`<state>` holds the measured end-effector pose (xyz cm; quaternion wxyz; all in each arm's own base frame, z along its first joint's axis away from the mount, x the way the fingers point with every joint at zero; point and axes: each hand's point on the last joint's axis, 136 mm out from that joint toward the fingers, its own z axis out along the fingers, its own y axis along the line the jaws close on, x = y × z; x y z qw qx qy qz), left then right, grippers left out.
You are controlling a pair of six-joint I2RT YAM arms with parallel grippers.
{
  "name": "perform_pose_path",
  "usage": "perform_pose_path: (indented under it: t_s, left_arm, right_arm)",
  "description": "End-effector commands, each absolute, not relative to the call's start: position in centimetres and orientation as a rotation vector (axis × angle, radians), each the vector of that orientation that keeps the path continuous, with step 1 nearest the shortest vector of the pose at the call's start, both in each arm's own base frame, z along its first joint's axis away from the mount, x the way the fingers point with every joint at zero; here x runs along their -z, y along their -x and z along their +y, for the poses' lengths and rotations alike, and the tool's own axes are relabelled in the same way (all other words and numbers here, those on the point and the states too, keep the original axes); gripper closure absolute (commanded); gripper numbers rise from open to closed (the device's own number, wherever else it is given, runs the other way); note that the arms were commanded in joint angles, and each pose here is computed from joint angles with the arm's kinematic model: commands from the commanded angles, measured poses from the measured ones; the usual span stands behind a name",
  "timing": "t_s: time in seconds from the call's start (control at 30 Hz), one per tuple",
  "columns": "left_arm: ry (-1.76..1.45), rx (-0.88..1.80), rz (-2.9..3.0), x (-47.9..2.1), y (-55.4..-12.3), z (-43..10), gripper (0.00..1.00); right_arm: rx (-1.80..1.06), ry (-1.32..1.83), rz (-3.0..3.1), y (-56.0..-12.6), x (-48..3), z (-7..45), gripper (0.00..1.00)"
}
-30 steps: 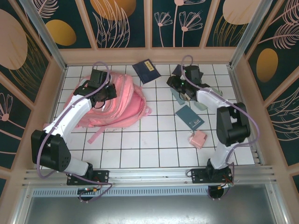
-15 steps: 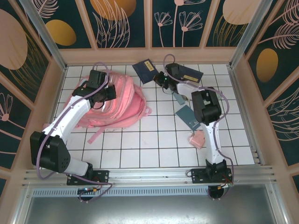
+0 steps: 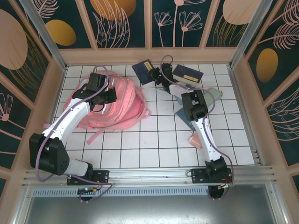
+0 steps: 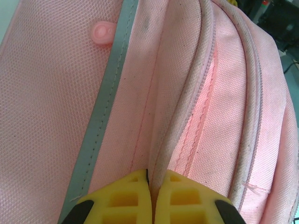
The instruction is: Pack books, pencil case, and school supplies into a backpack
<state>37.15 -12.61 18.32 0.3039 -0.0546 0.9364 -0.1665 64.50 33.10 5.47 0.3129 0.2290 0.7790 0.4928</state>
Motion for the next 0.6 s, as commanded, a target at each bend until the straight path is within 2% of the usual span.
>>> perform_pose_path:
  t_s: [0.0,0.23,0.57]
  left_arm:
    - [0.174,0.468,2.452,-19.4,-36.8,-12.4,1.00]
    - [0.176,0.454,2.469,-18.9,-36.8,-12.3,1.00]
    - [0.174,0.436,2.462,-18.6,-37.1,-12.1,1.00]
  right_arm:
    - [-1.227,-0.709,2.101,-65.2,-2.7,33.6,1.00]
    - [-1.044,-0.819,2.331,-63.0,2.9,32.1,1.00]
    - [-0.762,-0.768,2.610,-56.8,3.6,28.7,1.00]
